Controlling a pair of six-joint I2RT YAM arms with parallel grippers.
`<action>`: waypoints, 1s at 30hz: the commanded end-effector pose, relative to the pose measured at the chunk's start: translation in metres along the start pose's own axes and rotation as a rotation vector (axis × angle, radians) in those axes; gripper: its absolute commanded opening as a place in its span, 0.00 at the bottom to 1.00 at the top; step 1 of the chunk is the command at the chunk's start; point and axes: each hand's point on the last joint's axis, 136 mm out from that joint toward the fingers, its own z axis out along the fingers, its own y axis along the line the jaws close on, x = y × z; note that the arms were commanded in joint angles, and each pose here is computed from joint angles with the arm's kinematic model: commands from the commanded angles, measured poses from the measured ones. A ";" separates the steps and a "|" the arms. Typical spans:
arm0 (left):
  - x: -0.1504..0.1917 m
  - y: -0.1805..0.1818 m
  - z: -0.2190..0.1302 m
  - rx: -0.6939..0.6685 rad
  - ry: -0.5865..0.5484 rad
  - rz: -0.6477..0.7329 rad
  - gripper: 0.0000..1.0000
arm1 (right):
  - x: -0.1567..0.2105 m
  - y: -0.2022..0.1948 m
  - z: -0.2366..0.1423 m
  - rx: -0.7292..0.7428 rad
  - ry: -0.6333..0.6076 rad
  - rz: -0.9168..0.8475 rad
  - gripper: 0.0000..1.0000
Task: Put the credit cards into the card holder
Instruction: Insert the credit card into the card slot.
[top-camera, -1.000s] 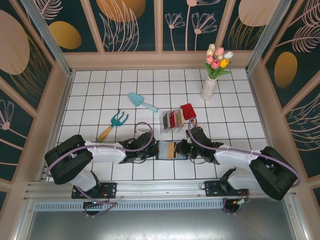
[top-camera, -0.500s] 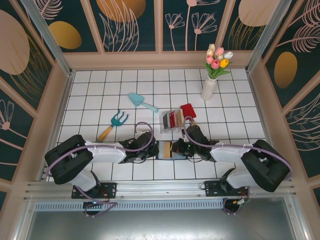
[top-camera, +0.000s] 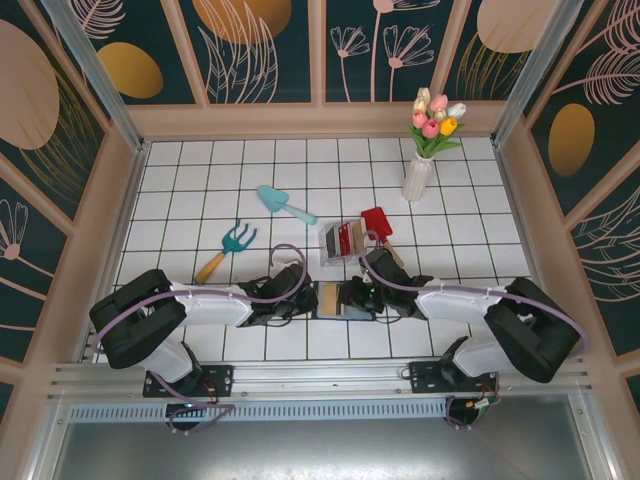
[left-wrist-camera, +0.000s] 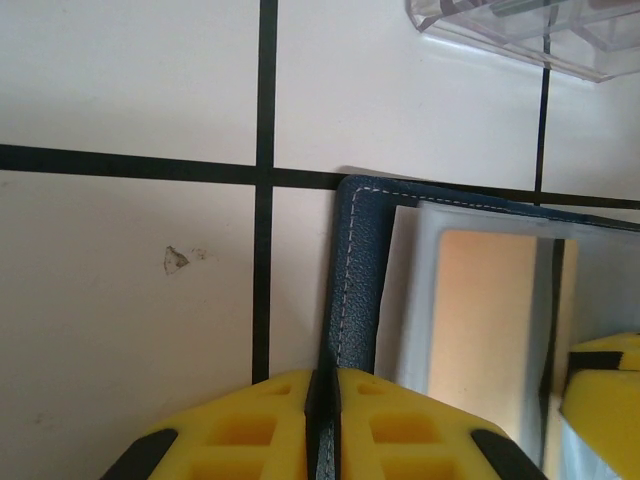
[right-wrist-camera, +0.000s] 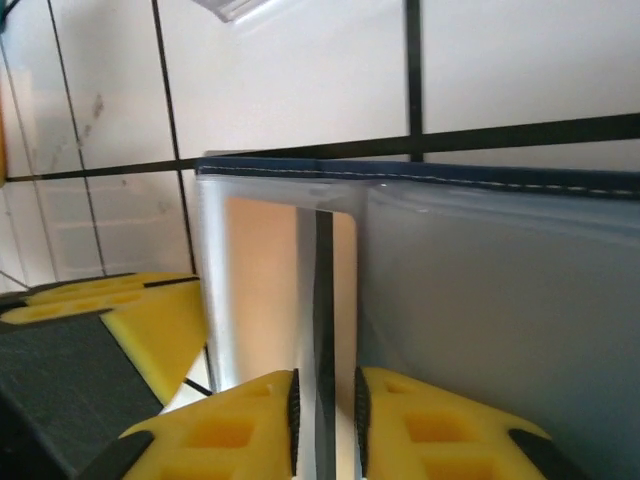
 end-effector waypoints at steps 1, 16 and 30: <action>0.022 0.031 0.010 -0.098 0.076 0.010 0.15 | -0.003 -0.009 -0.010 0.075 -0.015 -0.014 0.28; 0.022 0.028 0.011 -0.087 0.083 0.018 0.15 | 0.004 0.024 0.023 -0.012 0.077 -0.073 0.08; -0.019 -0.005 -0.032 -0.057 -0.076 0.047 0.31 | -0.019 0.002 -0.018 0.217 -0.048 -0.112 0.15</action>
